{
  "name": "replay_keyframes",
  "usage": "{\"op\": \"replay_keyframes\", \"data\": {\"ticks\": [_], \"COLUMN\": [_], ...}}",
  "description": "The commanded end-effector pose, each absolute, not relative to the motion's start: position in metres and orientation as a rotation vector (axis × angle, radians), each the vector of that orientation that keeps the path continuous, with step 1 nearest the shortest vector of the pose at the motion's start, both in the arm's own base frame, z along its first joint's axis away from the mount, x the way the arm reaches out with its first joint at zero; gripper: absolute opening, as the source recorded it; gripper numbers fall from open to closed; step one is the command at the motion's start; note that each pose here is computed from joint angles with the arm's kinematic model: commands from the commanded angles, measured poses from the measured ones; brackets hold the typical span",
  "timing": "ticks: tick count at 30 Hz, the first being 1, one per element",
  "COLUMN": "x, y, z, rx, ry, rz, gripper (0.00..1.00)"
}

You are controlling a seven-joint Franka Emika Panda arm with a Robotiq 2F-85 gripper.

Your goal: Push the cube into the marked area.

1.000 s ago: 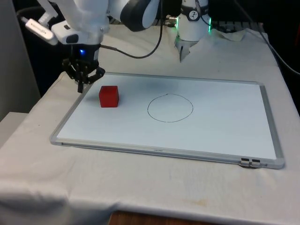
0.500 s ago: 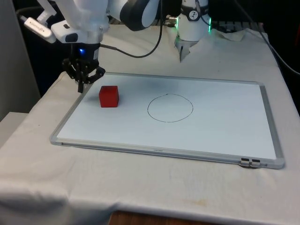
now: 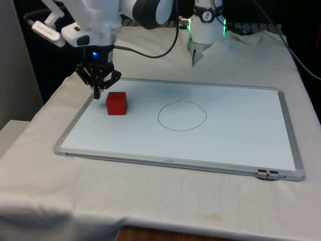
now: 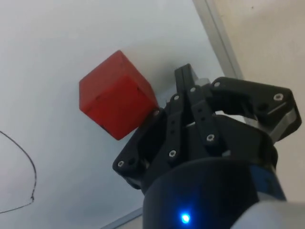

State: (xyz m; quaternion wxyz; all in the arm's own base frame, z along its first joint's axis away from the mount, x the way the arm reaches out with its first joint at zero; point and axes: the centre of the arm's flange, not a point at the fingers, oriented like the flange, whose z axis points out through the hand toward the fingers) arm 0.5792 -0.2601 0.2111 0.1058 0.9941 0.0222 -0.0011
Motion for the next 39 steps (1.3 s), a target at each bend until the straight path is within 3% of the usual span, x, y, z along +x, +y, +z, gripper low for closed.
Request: {"op": "replay_keyframes", "data": {"ticks": [1,22,39], "x": [0.578,0.593,0.588], "y": [-0.256,-0.246,-0.229], "z": [0.209,0.209,0.207], "rx": [2.953,3.03,3.132], "ry": [0.075,0.169,0.213], "rz": [0.006,0.087,-0.01], "gripper": [0.0,0.0,0.0]}}
